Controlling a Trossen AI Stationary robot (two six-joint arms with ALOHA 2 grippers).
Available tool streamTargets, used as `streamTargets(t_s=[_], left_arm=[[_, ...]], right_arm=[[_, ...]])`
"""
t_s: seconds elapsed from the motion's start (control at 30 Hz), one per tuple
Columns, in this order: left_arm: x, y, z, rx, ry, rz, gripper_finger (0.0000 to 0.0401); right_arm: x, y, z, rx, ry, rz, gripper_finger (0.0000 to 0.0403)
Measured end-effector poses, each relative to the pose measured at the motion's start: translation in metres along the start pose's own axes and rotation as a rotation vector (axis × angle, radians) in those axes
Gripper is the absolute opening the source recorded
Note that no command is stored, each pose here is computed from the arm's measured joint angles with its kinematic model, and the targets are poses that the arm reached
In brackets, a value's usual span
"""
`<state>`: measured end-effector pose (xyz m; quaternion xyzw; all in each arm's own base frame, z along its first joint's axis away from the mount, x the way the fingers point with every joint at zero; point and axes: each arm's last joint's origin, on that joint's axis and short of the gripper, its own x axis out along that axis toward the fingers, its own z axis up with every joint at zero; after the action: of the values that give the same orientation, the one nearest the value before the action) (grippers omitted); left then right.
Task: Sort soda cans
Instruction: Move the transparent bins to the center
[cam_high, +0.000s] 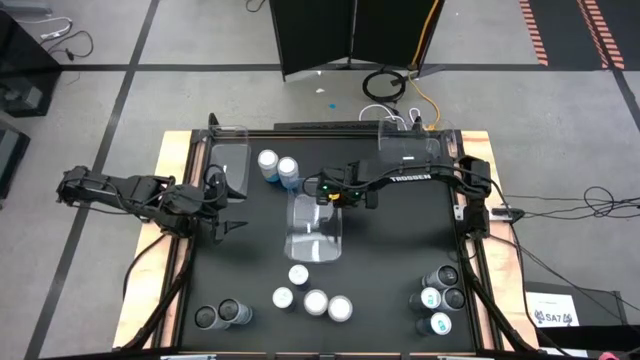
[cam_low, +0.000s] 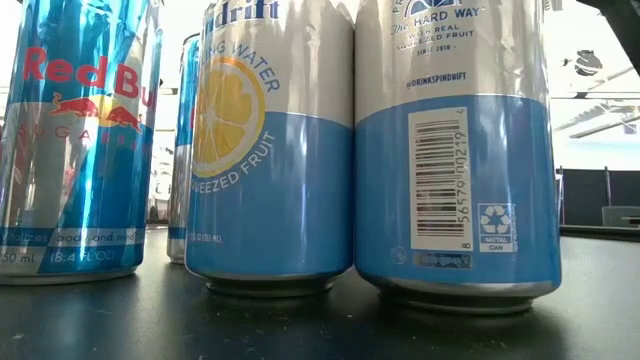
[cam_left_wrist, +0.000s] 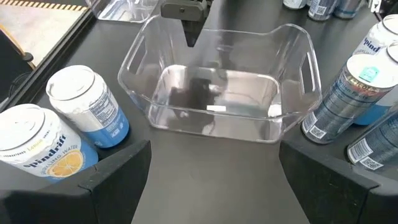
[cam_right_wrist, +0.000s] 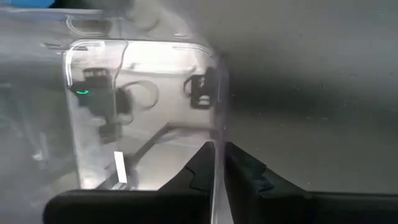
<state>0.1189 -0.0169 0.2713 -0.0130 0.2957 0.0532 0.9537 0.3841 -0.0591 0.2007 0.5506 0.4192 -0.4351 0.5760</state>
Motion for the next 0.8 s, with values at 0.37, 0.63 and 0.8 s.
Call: streamTargets(t_s=[0.37, 0.63, 0.8], left_arm=[[0.0, 0.0, 0.0, 0.0, 0.0, 0.003, 0.0364], [0.0, 0.0, 0.0, -0.003, -0.001, 0.003, 0.0364], [0.0, 0.0, 0.0, -0.029, -0.002, 0.004, 0.0364]], right_arm=[[-0.001, 0.0, 0.0, -0.093, -0.037, -0.003, 0.0105], [-0.009, 0.003, 0.001, -0.217, -0.076, 0.033, 0.0132], [-0.019, 0.003, 0.003, -0.319, -0.136, 0.049, 0.0134]])
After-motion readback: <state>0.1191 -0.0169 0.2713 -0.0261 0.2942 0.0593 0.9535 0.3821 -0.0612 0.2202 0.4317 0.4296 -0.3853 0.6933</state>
